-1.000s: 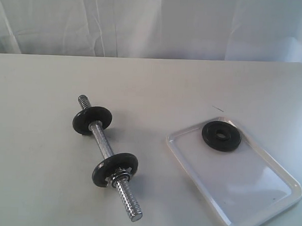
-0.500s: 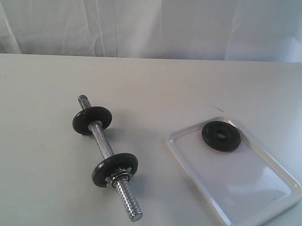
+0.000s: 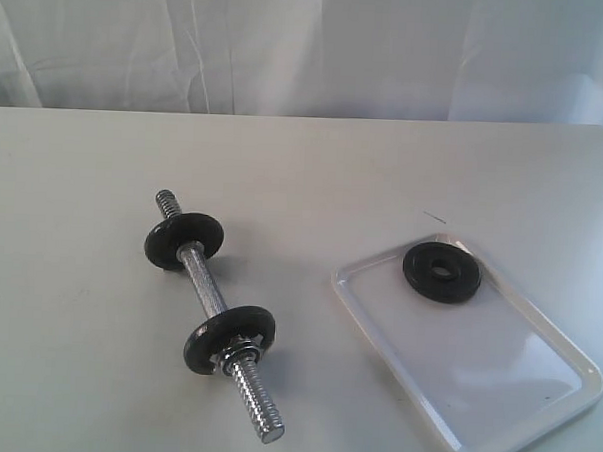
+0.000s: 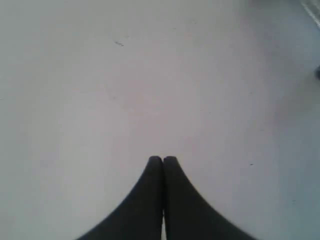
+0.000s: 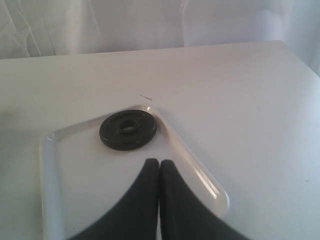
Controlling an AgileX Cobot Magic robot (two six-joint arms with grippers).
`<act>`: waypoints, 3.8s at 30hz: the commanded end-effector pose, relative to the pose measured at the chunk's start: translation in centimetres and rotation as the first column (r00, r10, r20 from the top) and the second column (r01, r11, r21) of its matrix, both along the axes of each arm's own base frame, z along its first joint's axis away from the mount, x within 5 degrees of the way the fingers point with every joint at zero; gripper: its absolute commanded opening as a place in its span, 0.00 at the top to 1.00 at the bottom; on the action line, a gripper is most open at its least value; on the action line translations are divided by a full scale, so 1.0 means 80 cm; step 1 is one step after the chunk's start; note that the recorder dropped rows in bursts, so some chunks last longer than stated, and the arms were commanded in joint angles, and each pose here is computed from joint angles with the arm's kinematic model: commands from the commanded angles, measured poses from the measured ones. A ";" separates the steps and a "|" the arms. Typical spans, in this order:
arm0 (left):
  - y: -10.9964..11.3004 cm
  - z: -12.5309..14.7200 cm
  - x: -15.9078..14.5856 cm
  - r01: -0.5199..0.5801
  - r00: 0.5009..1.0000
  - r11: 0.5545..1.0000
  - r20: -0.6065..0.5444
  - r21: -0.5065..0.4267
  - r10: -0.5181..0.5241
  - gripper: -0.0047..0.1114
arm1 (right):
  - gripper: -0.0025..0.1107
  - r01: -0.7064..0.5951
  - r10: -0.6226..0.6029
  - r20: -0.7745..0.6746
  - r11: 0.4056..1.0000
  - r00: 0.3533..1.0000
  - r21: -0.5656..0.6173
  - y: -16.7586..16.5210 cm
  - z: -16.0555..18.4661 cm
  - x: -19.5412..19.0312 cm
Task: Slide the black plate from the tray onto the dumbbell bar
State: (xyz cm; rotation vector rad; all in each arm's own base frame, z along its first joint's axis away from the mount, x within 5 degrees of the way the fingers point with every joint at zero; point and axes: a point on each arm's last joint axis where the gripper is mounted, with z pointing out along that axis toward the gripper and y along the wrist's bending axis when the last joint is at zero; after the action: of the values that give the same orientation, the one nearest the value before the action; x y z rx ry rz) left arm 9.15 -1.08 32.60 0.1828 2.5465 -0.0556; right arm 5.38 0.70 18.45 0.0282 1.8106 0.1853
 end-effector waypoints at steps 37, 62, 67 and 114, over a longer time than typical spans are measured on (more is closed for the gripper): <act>-0.216 -0.131 0.235 -0.122 0.979 0.928 -0.199 -0.351 0.053 0.32 | 0.98 0.002 -0.002 0.008 1.000 1.000 0.019 0.000 0.000 0.000; -0.233 -0.202 0.269 -0.238 0.963 0.890 -0.212 -0.389 0.165 0.31 | 0.98 0.002 -0.002 0.008 1.000 1.000 0.019 0.000 0.000 0.000; -0.234 -0.209 0.270 -0.241 0.962 0.892 -0.217 -0.383 0.167 0.34 | 0.98 0.002 -0.002 0.008 1.000 1.000 0.019 0.000 0.000 0.000; -0.217 -0.146 0.233 0.384 0.911 0.919 -0.122 -0.093 -0.394 0.96 | 0.98 0.002 -0.002 0.008 1.000 1.000 0.019 0.000 0.000 0.000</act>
State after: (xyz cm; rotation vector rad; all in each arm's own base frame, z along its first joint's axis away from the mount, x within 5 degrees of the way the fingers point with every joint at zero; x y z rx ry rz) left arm 28.04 -18.25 19.05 0.5986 2.6745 -0.3083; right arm 5.38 0.70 18.45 0.0419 1.8108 0.1961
